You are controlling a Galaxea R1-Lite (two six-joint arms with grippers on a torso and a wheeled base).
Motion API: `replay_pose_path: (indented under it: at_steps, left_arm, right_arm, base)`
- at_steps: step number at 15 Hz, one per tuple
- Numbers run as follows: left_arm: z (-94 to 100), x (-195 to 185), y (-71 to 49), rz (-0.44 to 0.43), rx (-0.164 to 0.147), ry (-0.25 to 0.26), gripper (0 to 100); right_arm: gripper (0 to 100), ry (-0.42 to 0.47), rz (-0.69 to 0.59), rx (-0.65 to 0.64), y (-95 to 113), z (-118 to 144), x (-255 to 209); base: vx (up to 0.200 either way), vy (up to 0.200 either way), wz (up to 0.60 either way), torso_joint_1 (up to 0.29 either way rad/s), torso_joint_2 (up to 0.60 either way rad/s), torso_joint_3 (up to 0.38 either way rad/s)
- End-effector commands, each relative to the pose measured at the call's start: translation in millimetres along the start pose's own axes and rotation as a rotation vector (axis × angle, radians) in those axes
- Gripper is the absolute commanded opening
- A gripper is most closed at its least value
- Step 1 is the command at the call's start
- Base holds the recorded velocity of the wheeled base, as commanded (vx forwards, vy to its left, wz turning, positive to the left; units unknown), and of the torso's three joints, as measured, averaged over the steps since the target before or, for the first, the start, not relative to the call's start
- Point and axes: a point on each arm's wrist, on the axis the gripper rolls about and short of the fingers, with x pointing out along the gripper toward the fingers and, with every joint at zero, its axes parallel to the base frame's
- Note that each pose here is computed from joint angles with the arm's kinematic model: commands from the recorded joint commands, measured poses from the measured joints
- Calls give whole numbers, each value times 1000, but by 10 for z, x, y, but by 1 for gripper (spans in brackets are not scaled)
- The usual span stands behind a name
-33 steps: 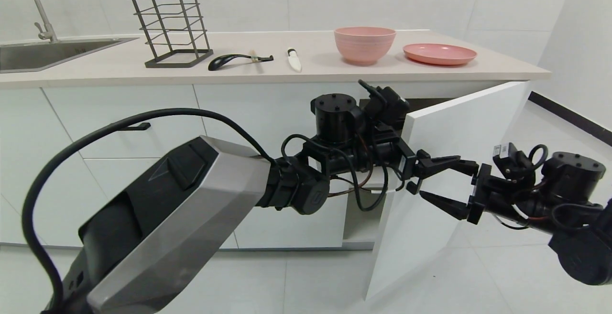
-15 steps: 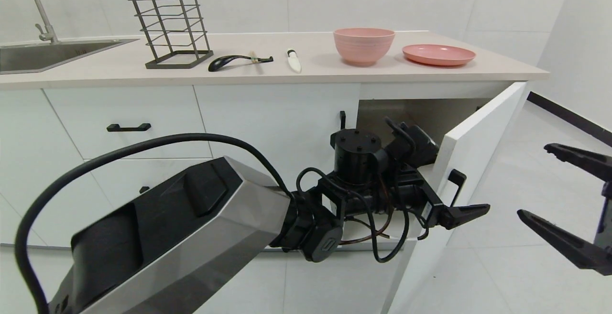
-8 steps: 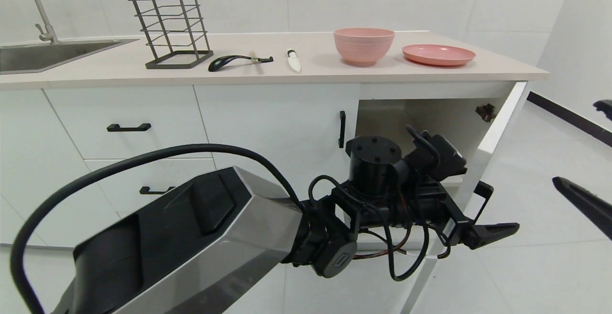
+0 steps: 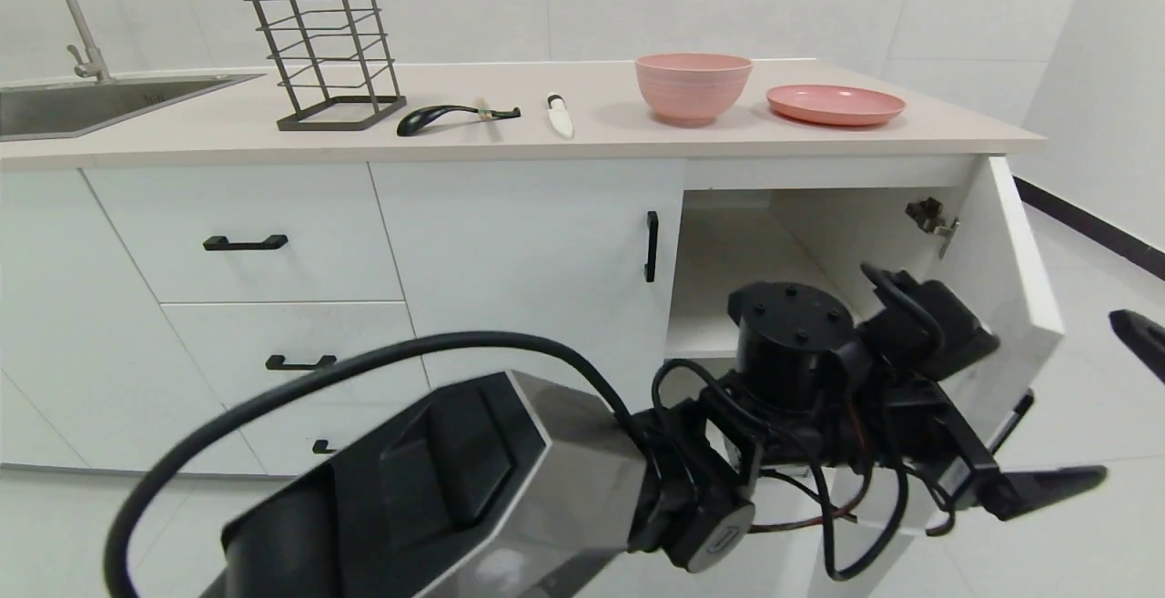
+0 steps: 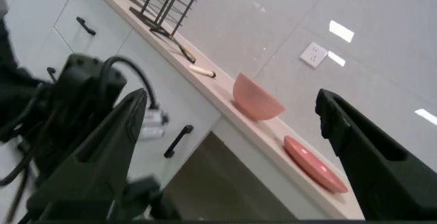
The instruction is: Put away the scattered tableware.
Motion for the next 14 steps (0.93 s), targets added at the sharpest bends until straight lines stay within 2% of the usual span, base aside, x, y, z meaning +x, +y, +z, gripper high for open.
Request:
replay_pose_path:
  at_steps: [1, 2, 3, 4, 5, 6, 7, 8, 9, 10, 11, 12, 13, 14]
  left_arm:
    - [-233, 319, -301, -76, -34, -12, 100]
    - [-319, 495, -469, -111, -55, -38, 100]
    - [-429, 577, -513, -120, -74, -46, 100]
    - [-429, 577, -513, -120, -74, -46, 100]
    - [-443, 502, -340, -74, -108, -46, 100]
    - [-304, 379, -91, 7, -91, -76, 100]
    - [-178, 277, 86, 62, -66, -114, 100]
    - [103, 68, 375, 127, -12, -184, 100]
    - [355, -98, 523, 165, 19, -218, 100]
    - [521, -253, 595, 193, 29, -221, 100]
    - [867, -614, 562, 230, 25, -198, 100]
    - [1014, -856, 437, 241, 5, -160, 100]
    - [1068, -992, 366, 251, -5, -138, 100]
    - [1148, -1367, 160, 275, -28, -84, 100]
  right_arm:
    - [100, -22, -6, -33, -10, 84, -10]
    - [100, -28, -8, -42, -4, 110, -19]
    - [100, -35, -11, -54, 2, 139, -31]
    - [100, -35, -11, -54, 2, 139, -31]
    - [100, -43, -14, -67, 28, 181, -59]
    - [100, -51, -15, -76, 37, 210, -69]
    - [100, -57, -16, -86, 45, 238, -80]
    - [100, -60, -15, -86, 63, 248, -91]
    - [100, -60, -12, -83, 74, 245, -95]
    - [100, -62, -11, -83, 90, 253, -106]
    - [100, -61, -10, -80, 116, 252, -123]
    - [100, -57, -9, -80, 126, 240, -129]
    - [100, -56, -7, -80, 132, 236, -130]
    - [100, -43, 3, -55, 192, 190, -157]
  base:
    - [0, 0, 0, 0, 0, 0]
    - [0, 0, 0, 0, 0, 0]
    - [0, 0, 0, 0, 0, 0]
    - [0, 0, 0, 0, 0, 0]
    - [0, 0, 0, 0, 0, 0]
    - [0, 0, 0, 0, 0, 0]
    - [0, 0, 0, 0, 0, 0]
    - [0, 0, 0, 0, 0, 0]
    - [0, 0, 0, 0, 0, 0]
    - [0, 0, 0, 0, 0, 0]
    - [0, 0, 0, 0, 0, 0]
    - [0, 0, 0, 0, 0, 0]
    - [0, 0, 0, 0, 0, 0]
    - [0, 0, 0, 0, 0, 0]
